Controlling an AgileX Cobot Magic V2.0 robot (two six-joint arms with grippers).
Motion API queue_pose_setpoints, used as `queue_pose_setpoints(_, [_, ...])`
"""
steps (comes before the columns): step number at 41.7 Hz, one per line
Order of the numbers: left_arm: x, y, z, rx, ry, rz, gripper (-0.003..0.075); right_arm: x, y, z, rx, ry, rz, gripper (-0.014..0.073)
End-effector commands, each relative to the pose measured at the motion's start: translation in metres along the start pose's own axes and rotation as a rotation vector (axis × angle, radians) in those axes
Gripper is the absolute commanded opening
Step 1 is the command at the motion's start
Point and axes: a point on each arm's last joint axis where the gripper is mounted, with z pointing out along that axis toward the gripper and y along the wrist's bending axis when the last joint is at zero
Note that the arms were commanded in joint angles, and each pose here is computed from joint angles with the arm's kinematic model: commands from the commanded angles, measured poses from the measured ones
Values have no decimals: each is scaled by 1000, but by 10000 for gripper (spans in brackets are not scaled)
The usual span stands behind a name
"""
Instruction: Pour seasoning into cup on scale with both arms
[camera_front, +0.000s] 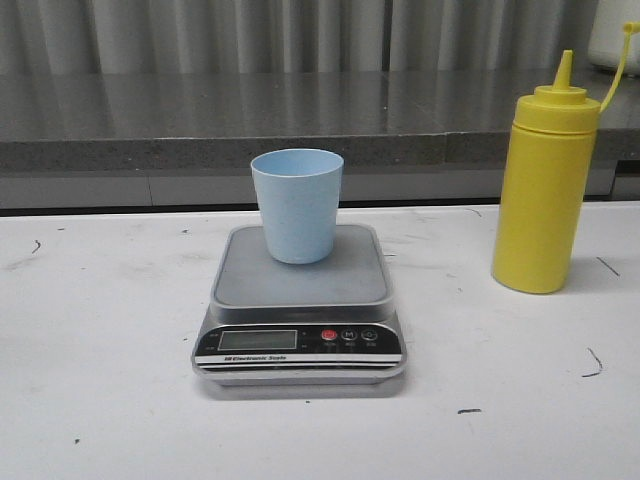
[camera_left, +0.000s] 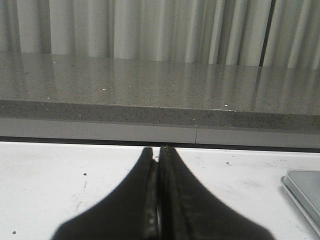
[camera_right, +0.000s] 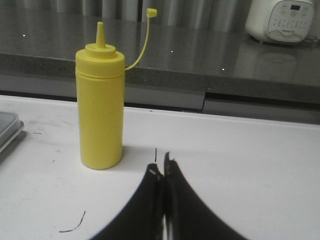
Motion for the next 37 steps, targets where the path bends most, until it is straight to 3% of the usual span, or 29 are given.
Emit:
queue_pose_setpoints(1, [-1, 0, -1, 2, -78, -15, -20, -13, 0, -2, 4, -130, 35, -68])
queue_pose_setpoints(16, [-1, 0, -1, 2, -78, -15, -20, -11, 0, -2, 0, -117, 98, -68])
queue_pose_setpoints(37, [-1, 0, -1, 2, -78, -15, -20, -12, 0, -2, 0, -123, 98, -68])
